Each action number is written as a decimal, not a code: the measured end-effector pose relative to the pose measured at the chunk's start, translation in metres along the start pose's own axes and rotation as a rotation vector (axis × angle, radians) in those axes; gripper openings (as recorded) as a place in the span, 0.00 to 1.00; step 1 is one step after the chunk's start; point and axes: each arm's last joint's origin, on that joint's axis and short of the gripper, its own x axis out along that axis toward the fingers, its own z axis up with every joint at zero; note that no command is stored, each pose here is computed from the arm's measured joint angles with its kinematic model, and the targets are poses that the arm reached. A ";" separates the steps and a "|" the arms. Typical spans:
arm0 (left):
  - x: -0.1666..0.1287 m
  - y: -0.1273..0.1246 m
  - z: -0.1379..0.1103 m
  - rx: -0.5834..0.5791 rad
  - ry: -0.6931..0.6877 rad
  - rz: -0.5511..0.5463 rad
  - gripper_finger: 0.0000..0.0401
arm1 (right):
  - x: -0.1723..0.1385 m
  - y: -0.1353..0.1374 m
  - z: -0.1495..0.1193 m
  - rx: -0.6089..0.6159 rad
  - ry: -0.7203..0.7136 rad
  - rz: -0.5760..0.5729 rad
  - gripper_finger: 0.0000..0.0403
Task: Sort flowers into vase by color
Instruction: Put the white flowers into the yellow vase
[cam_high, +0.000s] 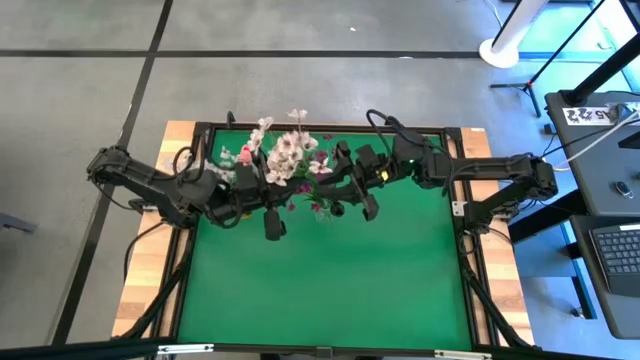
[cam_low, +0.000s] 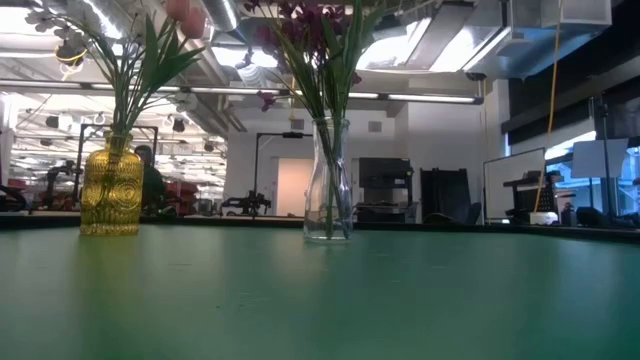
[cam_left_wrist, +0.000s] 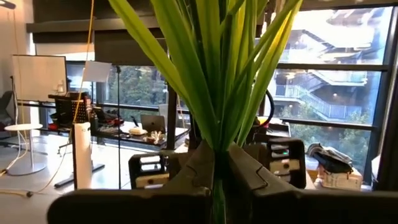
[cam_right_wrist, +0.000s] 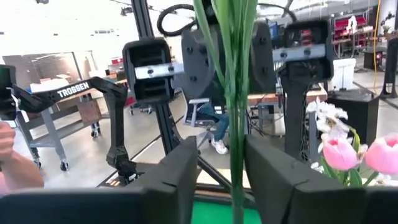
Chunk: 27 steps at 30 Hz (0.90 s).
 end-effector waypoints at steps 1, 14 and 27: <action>-0.001 -0.001 0.000 0.004 0.002 0.004 0.02 | -0.001 0.001 0.001 -0.002 -0.006 0.002 0.35; -0.053 0.003 0.043 0.091 -0.027 0.095 0.02 | -0.049 0.032 0.053 -0.071 -0.121 -0.031 0.41; -0.116 0.012 0.049 0.137 0.182 0.155 0.01 | -0.066 0.034 0.042 -0.015 0.073 -0.196 0.41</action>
